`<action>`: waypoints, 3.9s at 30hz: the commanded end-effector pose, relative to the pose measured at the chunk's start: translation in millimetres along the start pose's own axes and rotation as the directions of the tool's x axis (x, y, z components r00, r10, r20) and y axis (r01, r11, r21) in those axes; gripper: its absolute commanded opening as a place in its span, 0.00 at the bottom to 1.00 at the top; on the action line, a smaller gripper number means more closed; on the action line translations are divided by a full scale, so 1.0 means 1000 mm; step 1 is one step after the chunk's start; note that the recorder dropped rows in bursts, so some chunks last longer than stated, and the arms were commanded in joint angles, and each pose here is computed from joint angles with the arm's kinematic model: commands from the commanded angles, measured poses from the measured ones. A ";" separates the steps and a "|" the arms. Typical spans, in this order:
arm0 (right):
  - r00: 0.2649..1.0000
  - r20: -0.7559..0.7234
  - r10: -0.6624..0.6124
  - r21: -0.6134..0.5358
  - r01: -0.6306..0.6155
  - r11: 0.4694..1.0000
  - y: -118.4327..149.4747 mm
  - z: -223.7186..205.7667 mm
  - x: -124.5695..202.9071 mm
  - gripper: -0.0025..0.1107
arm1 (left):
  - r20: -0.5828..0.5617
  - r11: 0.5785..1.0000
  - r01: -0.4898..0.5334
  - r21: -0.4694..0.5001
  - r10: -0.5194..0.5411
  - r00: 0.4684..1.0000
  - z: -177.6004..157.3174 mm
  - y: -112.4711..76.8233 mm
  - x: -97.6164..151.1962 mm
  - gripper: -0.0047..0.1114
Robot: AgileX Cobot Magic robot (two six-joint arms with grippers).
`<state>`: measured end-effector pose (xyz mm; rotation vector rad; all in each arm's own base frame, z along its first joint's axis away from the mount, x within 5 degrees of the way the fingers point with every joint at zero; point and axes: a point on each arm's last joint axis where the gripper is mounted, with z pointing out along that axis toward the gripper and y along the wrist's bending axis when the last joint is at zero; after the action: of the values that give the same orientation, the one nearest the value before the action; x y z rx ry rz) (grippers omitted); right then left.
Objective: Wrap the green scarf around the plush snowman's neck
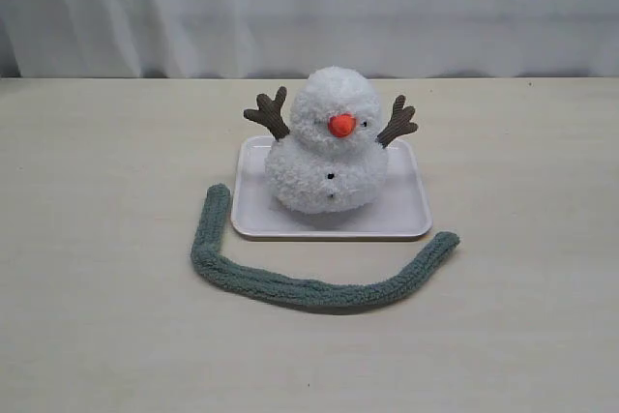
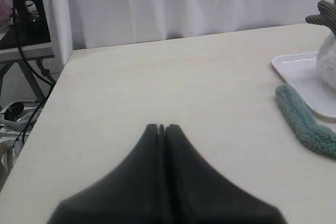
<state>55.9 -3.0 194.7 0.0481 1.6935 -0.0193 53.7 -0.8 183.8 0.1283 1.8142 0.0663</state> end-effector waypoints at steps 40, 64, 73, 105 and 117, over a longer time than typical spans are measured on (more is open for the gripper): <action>0.743 -0.539 -0.396 -0.688 -0.117 0.716 0.105 0.116 -0.111 0.57 | 0.008 1.000 -0.005 -0.003 0.005 1.000 0.000 0.000 0.000 0.04; 0.337 -0.333 -0.881 -0.877 0.232 0.420 0.238 0.193 0.009 0.57 | 0.008 1.000 -0.005 -0.003 0.005 1.000 0.000 0.000 0.000 0.04; 0.278 -0.280 -0.919 -0.898 0.262 0.353 0.252 0.214 0.033 0.57 | 0.008 1.000 -0.005 -0.003 0.005 1.000 0.000 0.000 0.000 0.04; 0.456 -0.050 -0.888 -0.832 0.473 0.290 0.252 0.174 -0.073 0.06 | 0.008 1.000 -0.005 -0.003 0.005 1.000 0.000 0.000 0.000 0.04; 0.716 0.095 -0.692 -0.633 0.580 0.513 0.225 0.169 -0.155 0.06 | 0.008 1.000 -0.005 -0.003 0.005 1.000 0.000 0.000 0.000 0.04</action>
<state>241.7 222.1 326.7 -1.2316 1.7168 0.0197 53.7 -0.8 183.7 0.1298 1.8160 0.0685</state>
